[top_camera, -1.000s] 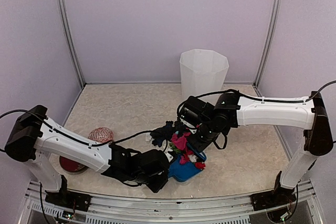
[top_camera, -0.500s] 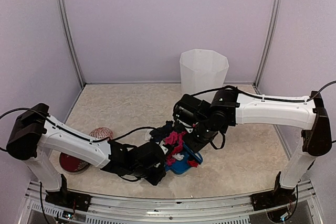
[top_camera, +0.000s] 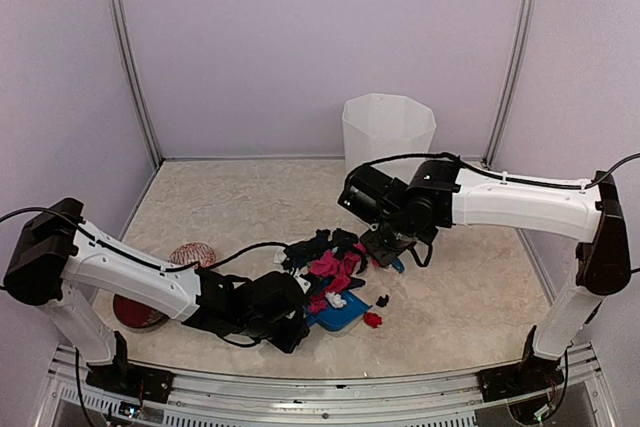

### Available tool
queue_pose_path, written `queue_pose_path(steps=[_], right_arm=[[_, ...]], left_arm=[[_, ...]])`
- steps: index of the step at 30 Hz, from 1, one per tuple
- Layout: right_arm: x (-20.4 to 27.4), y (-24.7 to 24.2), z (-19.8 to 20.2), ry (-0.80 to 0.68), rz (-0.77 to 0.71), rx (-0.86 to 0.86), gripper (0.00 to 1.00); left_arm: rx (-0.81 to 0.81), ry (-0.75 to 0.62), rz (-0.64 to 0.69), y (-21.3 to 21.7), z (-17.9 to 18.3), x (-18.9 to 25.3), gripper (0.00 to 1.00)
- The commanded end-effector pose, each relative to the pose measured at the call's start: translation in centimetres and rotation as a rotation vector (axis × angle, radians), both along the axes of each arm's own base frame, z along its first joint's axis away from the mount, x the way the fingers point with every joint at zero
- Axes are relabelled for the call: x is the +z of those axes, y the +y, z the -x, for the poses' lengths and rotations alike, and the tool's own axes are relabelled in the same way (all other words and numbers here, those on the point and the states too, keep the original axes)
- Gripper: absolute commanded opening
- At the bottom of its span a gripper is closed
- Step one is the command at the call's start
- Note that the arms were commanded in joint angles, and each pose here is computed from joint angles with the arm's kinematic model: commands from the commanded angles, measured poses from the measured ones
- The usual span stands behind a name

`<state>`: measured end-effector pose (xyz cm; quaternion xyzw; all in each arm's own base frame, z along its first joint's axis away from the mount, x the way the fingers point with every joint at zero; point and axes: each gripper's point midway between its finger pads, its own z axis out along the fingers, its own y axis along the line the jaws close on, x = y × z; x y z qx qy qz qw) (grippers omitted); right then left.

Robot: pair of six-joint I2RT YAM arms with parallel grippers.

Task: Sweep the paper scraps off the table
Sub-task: Sweep the paper scraps into the dustpan.

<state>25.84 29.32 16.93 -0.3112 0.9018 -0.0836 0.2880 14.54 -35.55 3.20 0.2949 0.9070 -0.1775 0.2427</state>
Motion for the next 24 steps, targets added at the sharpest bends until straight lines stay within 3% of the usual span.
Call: queue_pose_path(steps=[1,12,24], right_arm=[[-0.2,-0.9,-3.0,-0.087,-0.003,0.005,0.0],[-1.6,3.6,-7.4,-0.164,-0.047,0.188,0.0],[-4.3,6.8,-2.4,-0.016,-0.051,0.414,0.0]], left_arm=[[0.044,0.019,-0.079,2.2,-0.1,-1.1,0.0],[0.079,0.031,-0.109,2.6,-0.5,-1.6,0.0],[0.071,0.032,-0.105,2.1,-0.6,-1.7,0.0]])
